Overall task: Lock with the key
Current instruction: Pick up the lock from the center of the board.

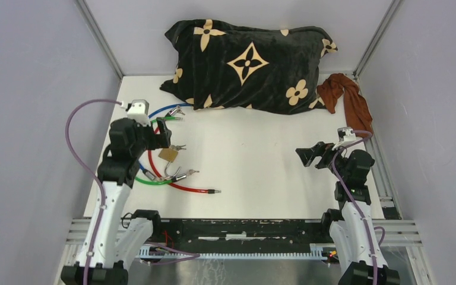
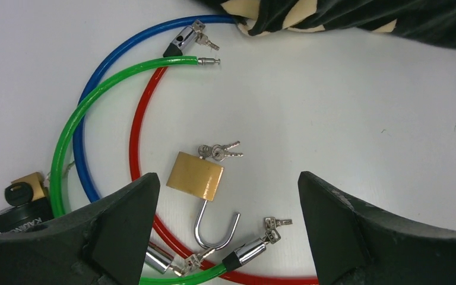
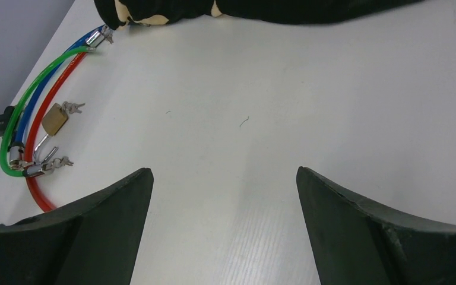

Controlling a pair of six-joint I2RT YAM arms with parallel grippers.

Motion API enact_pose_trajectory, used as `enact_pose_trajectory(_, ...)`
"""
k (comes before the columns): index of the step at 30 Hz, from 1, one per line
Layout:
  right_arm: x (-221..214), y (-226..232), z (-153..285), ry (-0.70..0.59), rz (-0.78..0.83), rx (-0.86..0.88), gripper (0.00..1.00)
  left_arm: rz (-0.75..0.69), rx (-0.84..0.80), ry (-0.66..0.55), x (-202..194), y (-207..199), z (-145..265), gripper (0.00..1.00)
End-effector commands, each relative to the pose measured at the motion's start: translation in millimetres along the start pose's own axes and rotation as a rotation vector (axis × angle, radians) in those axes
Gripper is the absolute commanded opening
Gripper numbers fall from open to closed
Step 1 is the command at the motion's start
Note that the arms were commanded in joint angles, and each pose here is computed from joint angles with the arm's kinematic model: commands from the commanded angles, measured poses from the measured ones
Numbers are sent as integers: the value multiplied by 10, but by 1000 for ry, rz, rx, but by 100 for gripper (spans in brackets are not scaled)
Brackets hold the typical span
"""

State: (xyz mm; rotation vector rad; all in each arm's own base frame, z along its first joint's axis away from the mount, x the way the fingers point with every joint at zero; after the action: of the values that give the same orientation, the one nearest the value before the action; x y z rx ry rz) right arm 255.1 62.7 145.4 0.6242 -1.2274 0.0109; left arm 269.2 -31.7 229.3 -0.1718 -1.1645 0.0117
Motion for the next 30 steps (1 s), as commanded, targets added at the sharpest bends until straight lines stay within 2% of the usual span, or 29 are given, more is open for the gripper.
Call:
enact_pose_trajectory(1, 171, -16, 16, 15, 116, -42, 95, -124, -34, 341, -121, 9, 6, 90)
enact_pose_trajectory(3, 130, -65, 18, 48, 139, -79, 94, -131, -84, 527, -348, -14, -120, 88)
enact_pose_trajectory(5, 100, -92, 12, 68, 159, -102, 93, -132, -94, 655, -597, 26, -252, 88)
enact_pose_trajectory(8, 40, -99, -19, 104, 186, -110, 93, -212, -111, 786, -969, 165, -492, 99)
enact_pose_trajectory(11, -55, -74, -70, 151, 193, -98, 93, -315, -41, 881, -1224, 432, -714, 100)
enact_pose_trajectory(16, -181, -85, -127, 211, 203, -107, 93, -347, -46, 901, -1451, 486, -999, 100)
enact_pose_trajectory(22, -279, -68, -185, 262, 216, -105, 93, -414, -46, 925, -1687, 586, -1135, 100)
enact_pose_trajectory(26, -310, -42, -219, 276, 222, -104, 93, -450, -73, 903, -1695, 591, -1258, 100)
enact_pose_trajectory(30, -346, -34, -225, 285, 226, -111, 93, -457, -136, 936, -1763, 542, -1256, 100)
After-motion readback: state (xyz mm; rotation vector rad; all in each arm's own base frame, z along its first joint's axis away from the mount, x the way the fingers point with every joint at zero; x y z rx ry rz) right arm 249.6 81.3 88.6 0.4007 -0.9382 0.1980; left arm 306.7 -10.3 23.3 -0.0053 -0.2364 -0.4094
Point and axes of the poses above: each gripper's point midway between its finger pads, its own z axis back along the fingers, its own y axis along the line the jaws close on, x = y × z, the point moved 1 cm from there along z, back along the fingers, and after that the axes turned 1 degree about z, right-handed, at the moved point
